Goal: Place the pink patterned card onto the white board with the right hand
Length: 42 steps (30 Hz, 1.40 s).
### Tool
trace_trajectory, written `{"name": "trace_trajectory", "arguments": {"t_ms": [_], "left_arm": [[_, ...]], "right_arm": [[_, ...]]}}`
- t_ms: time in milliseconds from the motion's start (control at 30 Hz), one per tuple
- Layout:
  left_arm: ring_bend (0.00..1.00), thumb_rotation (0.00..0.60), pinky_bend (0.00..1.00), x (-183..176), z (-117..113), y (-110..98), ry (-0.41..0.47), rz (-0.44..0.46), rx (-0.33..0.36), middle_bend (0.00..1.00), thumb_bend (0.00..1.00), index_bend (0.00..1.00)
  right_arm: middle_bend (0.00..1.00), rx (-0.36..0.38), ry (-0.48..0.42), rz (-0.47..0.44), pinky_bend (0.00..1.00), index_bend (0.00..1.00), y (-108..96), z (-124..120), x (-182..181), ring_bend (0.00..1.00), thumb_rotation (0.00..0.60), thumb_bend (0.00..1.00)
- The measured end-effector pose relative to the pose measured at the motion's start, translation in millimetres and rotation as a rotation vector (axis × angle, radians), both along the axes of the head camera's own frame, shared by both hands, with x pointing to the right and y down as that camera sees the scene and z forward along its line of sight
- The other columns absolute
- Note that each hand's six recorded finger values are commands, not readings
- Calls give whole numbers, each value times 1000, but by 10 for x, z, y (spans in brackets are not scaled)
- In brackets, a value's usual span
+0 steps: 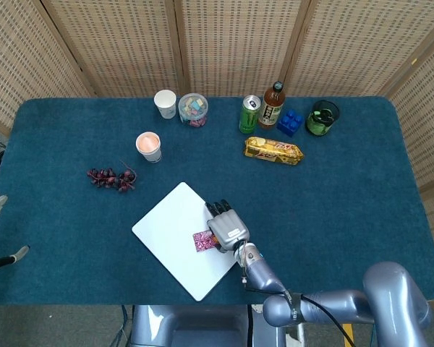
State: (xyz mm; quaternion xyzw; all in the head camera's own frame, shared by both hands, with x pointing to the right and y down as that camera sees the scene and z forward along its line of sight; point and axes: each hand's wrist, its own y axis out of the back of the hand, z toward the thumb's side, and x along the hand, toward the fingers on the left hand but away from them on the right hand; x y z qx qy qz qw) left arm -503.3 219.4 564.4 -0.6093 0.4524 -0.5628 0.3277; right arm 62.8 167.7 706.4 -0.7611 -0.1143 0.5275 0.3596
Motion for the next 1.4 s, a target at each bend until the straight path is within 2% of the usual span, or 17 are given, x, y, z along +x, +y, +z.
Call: {"name": "trace_trajectory", "arguments": {"t_ms": [200,300,367,467,533,800,1000,1233,1400], "left_arm": [[0,600,0,8,-9,2,1,2,3,0,0,0],[0,600,0,14,-7,6,0,4,2,0,0,0],[0,600,0,16,-8,7,0,4,3,0,0,0],[0,600,0,19,-11,7,0,5,5,0,0,0],[0,600,0,16,-9,8,1,4,5,0,0,0],[0,600,0,15,-14,7,4,3,7,0,0,0],[0,600,0,23,-15,13,5,7,7,0,0,0],[0,600,0,40,-13,19,4,18,11,0,0,0],[0,600,0,63,-30,33,4,29,21,0,0,0]], "right_arm": [[26,1,3,19,0,638,-20,-12,-10,0,600,362],[10,-3,3,21,0,448,-15,-17,-13,0,600,142],[0,-14,7,24,0,220,-3,-9,-3,0,600,3],[0,-35,10,31,0,50,22,-5,-2,0,600,0],[0,-43,1,40,0,9,22,-22,-23,0,600,0],[0,-11,-47,83,0,0,-124,-189,-36,0,600,0],[0,61,-62,111,0,0,-351,-416,196,0,600,0],[0,210,-66,163,0,0,-602,-701,859,0,600,0],[0,313,-92,237,0,0,-589,-866,1556,0,600,0]]}}
